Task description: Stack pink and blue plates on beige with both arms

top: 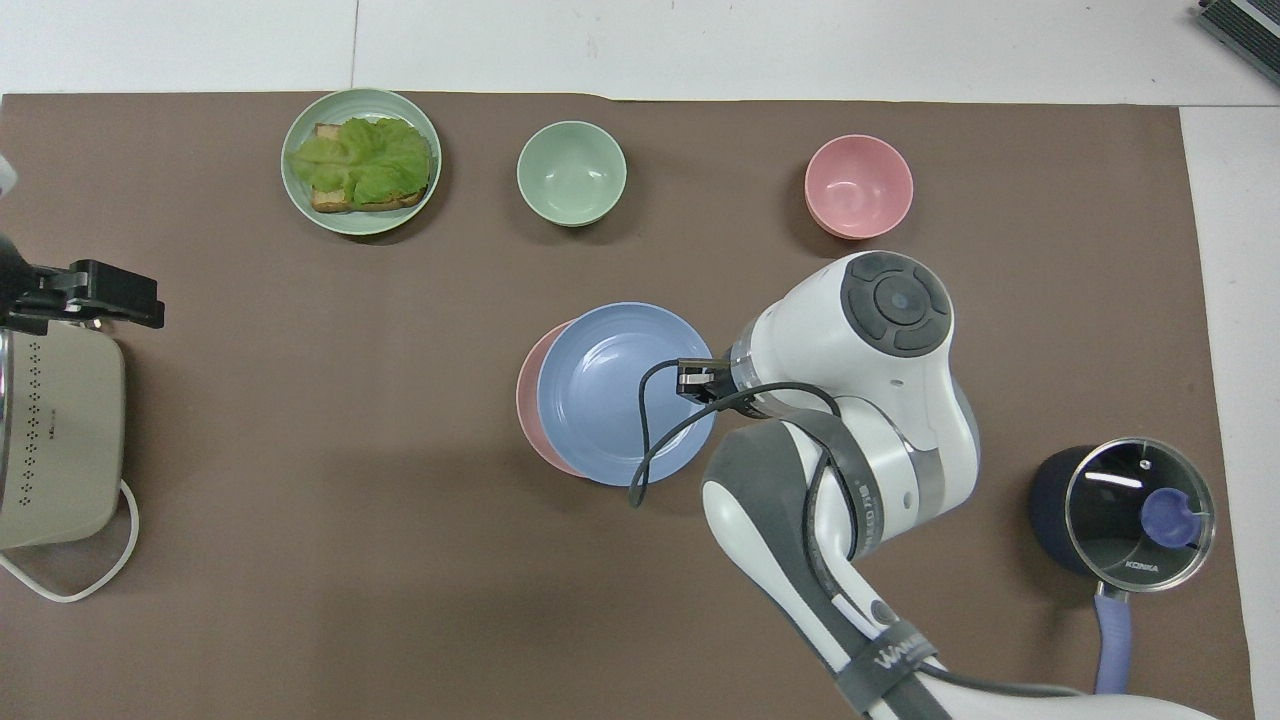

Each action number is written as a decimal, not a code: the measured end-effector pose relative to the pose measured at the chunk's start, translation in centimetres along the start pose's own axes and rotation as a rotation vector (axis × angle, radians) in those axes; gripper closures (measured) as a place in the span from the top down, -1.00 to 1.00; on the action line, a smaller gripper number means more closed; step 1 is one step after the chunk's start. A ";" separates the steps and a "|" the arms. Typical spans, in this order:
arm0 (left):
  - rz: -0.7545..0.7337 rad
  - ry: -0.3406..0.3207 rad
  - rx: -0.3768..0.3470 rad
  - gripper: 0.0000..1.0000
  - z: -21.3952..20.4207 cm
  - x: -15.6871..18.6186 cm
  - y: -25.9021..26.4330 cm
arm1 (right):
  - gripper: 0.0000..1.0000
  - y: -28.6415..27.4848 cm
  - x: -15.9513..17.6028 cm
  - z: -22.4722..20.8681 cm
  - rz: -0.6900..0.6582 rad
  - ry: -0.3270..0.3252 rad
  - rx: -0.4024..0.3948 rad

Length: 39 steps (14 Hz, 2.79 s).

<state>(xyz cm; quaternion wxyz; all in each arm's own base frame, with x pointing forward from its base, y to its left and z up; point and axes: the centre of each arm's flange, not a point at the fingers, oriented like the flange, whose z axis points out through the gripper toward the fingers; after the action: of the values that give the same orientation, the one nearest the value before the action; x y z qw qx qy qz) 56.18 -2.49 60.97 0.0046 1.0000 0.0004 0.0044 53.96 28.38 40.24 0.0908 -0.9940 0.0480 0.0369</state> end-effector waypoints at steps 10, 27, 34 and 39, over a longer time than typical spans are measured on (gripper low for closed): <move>0.000 0.000 0.000 1.00 0.0 0.0 0.0 | -0.91 -1.2 0.7 6.2 -0.002 -0.009 -0.015; 0.000 0.000 0.000 1.00 0.0 0.0 0.0 | 1.00 0.2 2.6 2.8 -0.024 0.083 -0.046; 0.000 0.000 0.000 1.00 0.0 0.0 0.0 | 1.00 7.7 4.3 -6.8 0.024 0.167 -0.105; 0.000 0.000 0.000 1.00 0.0 0.0 0.0 | 1.00 13.8 4.0 -15.3 0.068 0.160 -0.115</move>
<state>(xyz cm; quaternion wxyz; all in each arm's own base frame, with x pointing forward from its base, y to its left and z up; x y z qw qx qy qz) 56.18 -2.49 60.97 0.0046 1.0000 0.0004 0.0044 57.48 11.74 52.51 0.0279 -0.9952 0.0867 -0.0367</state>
